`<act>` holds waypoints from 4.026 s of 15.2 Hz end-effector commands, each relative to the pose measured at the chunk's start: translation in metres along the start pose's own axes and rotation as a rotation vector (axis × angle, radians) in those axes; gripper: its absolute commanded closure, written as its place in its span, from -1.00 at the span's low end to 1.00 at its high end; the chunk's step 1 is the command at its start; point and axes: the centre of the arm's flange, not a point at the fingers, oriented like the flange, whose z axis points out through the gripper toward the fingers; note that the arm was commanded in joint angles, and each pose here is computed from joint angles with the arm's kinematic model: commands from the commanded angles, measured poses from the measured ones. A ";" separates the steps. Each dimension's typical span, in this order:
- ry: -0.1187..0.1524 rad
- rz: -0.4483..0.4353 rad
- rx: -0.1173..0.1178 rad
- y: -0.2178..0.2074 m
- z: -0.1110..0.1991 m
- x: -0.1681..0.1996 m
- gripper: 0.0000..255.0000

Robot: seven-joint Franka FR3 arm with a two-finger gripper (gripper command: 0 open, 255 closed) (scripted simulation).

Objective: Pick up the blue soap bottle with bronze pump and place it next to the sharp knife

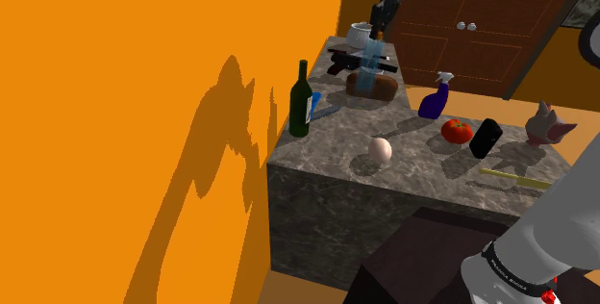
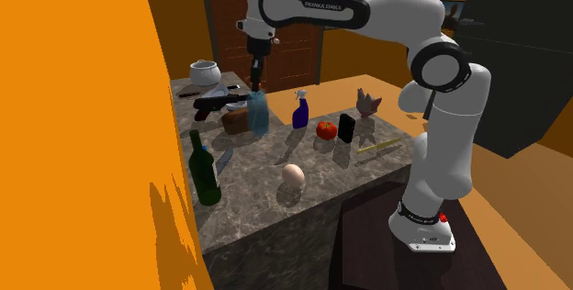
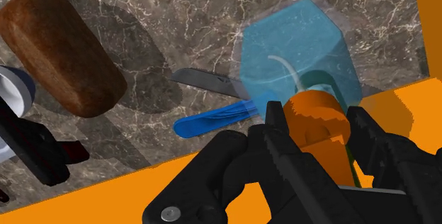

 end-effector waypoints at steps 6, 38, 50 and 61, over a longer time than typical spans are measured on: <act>0.000 0.000 0.000 0.001 -0.036 0.005 1.00; 0.000 0.000 0.000 0.239 0.013 -0.305 1.00; 0.000 0.000 0.000 0.334 0.036 -0.430 1.00; 0.000 0.000 0.000 0.422 0.057 -0.544 1.00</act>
